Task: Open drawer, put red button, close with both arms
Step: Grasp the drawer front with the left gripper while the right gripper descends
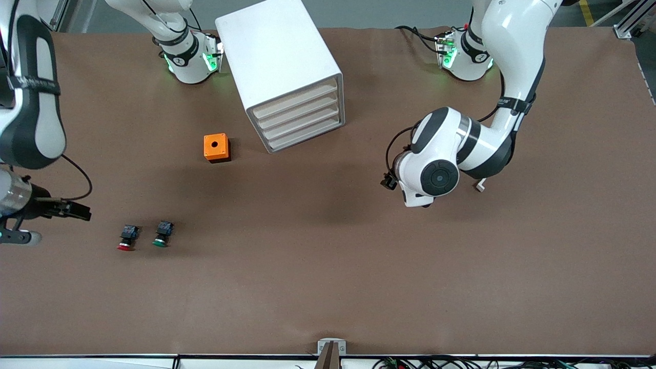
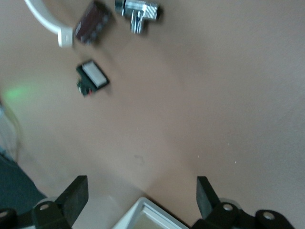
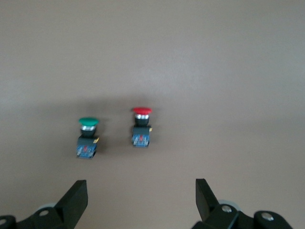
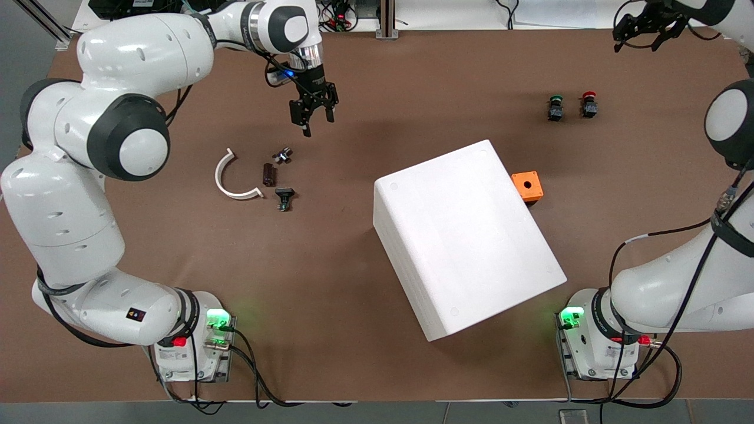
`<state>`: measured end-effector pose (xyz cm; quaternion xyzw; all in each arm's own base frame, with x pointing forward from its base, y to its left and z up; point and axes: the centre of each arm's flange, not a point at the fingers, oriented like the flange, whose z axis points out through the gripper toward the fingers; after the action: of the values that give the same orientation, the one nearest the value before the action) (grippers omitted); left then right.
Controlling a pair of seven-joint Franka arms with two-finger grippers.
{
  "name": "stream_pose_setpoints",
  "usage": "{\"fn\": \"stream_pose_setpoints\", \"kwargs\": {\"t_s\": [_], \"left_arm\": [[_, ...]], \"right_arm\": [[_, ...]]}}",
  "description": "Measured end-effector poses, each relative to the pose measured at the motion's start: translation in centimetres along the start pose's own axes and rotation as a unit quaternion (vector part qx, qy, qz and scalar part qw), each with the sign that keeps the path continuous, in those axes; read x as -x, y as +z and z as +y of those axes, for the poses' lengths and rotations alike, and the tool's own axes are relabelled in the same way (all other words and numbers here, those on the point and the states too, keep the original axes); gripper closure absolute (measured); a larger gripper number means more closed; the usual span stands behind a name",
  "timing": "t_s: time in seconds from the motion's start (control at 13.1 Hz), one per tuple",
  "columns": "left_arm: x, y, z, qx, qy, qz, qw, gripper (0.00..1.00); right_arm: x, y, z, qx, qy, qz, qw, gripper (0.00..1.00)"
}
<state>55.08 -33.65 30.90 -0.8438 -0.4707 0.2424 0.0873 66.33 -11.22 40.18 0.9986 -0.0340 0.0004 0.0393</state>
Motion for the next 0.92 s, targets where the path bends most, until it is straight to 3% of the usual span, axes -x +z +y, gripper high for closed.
{"fn": "stream_pose_setpoints", "kwargs": {"t_s": [0.15,0.31,0.46,0.77,0.92], "left_arm": [[1.1,1.8,0.7,-0.013,-0.061,-0.028,0.998,0.00],[2.4,4.2,1.7,-0.026,-0.124,-0.040,0.991,0.00],[4.6,6.4,2.5,-0.036,-0.177,-0.051,0.982,0.00],[8.8,9.1,3.3,-0.074,-0.246,-0.139,0.956,0.00],[10.9,10.1,3.6,-0.084,-0.289,-0.162,0.940,0.00]], "right_arm": [[-1.0,3.7,-0.2,0.003,0.004,0.001,1.000,0.00],[-2.1,6.7,-0.2,0.004,0.020,0.021,1.000,0.00],[-2.3,9.8,0.2,-0.019,0.043,0.019,0.999,0.00],[-2.1,14.2,-0.1,-0.036,0.060,0.016,0.997,0.00],[-1.2,16.0,-0.1,-0.034,0.061,0.014,0.997,0.00]]}}
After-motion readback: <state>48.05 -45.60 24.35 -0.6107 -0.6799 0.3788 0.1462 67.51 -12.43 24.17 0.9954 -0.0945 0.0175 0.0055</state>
